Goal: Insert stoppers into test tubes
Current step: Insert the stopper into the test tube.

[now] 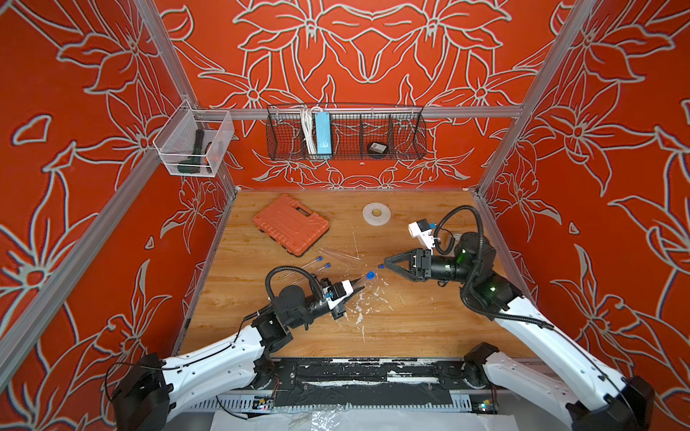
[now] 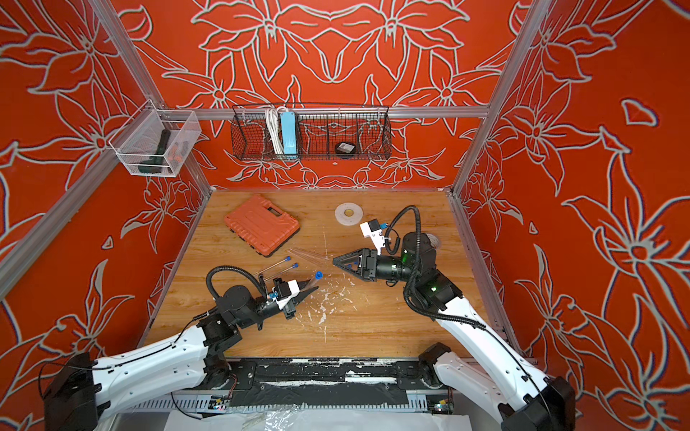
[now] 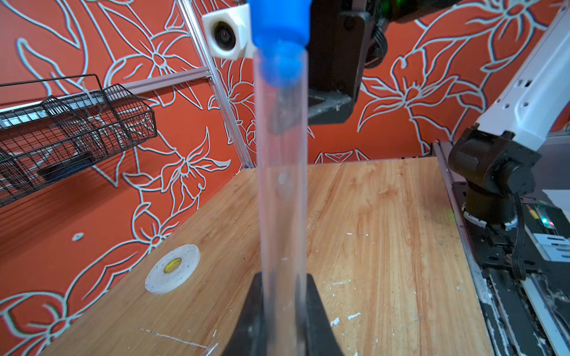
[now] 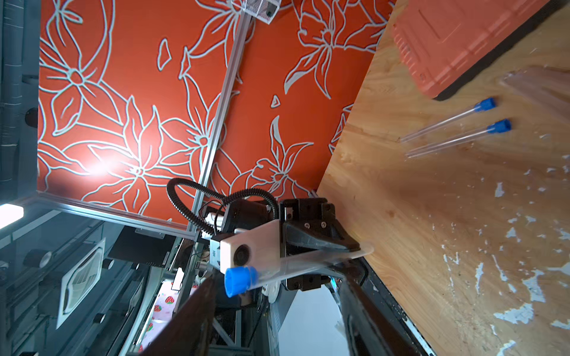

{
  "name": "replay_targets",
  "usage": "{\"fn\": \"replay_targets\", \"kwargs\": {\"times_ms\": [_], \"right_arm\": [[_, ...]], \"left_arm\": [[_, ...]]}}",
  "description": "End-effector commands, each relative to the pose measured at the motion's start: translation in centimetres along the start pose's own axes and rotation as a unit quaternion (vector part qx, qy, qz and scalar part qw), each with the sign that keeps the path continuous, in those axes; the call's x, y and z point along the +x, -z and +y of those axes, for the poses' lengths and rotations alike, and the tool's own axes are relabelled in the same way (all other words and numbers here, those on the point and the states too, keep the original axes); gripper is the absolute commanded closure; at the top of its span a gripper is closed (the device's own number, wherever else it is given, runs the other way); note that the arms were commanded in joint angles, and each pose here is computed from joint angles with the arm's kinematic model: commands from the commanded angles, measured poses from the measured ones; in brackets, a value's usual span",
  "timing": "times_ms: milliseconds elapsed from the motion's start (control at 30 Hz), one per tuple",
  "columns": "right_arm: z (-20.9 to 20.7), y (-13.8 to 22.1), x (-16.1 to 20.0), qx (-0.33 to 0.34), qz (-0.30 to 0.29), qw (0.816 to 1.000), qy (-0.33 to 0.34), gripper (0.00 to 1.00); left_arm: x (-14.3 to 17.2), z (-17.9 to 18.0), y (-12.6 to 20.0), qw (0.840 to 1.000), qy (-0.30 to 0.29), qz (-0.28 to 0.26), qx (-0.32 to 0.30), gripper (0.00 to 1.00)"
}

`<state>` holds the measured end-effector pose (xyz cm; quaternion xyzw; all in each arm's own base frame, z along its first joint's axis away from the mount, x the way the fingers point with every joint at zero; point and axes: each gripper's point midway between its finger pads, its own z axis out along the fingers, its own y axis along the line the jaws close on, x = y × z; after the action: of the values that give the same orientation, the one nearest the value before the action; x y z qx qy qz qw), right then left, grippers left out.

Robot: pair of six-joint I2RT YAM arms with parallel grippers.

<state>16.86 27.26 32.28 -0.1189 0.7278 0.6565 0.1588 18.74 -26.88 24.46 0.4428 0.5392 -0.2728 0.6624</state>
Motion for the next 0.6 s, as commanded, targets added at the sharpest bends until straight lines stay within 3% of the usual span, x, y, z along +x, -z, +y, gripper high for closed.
{"fn": "replay_targets", "kwargs": {"times_ms": [0,267,567], "right_arm": [[2.6,-0.7,0.3,-0.03,0.019,0.999,0.02,0.35],[3.8,-2.2,0.8,-0.052,0.039,0.997,0.032,0.32],[3.7,-3.1,1.2,-0.058,0.048,0.997,0.031,0.37]], "left_arm": [[-0.8,-0.2,0.1,1.0,0.012,-0.027,0.01,1.0],[-0.9,-0.4,0.2,0.999,0.015,-0.032,0.02,1.0],[-1.4,-0.6,0.4,0.998,0.023,-0.046,0.029,1.0]]}}
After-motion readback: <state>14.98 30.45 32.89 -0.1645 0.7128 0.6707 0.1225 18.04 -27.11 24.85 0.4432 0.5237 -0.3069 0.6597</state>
